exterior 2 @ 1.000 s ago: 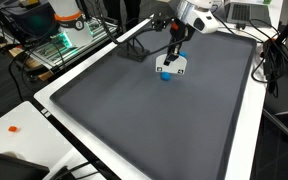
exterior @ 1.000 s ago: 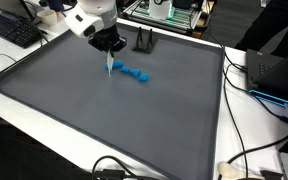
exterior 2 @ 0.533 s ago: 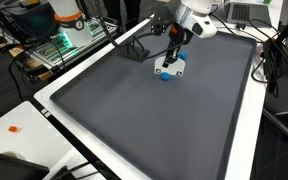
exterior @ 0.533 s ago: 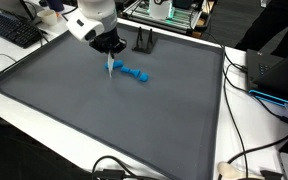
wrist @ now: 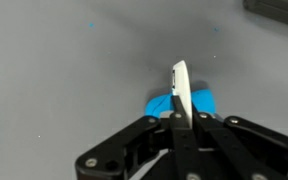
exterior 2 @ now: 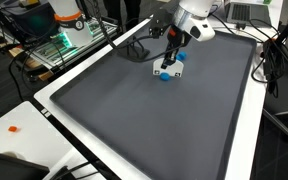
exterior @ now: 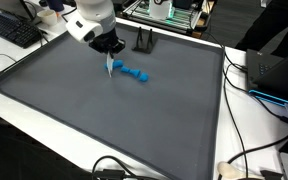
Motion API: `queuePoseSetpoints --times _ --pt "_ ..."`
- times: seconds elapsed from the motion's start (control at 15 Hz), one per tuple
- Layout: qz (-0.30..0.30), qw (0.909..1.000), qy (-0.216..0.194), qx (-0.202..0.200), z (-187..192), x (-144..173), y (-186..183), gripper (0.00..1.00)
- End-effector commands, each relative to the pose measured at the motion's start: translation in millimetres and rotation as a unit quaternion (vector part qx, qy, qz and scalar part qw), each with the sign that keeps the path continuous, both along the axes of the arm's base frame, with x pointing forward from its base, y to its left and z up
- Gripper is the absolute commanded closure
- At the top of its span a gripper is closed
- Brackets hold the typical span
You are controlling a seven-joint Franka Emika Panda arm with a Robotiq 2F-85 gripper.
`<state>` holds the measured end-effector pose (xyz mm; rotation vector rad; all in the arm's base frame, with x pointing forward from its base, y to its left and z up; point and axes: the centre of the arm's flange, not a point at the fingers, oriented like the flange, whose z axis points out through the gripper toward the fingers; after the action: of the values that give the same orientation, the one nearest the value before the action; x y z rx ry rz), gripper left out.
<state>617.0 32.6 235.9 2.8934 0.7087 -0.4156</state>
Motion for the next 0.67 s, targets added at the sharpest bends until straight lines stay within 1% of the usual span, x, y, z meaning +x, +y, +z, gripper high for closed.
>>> queuePoseSetpoints --times 0.0,0.33,0.6 --pt "0.002 0.9996 0.027 0.001 -22 -17 -16 0.99" --pt "0.004 0.9993 0.036 0.004 -20 -23 -20 0.99" --pt "0.003 0.9988 0.048 -0.002 -16 -27 -22 0.99"
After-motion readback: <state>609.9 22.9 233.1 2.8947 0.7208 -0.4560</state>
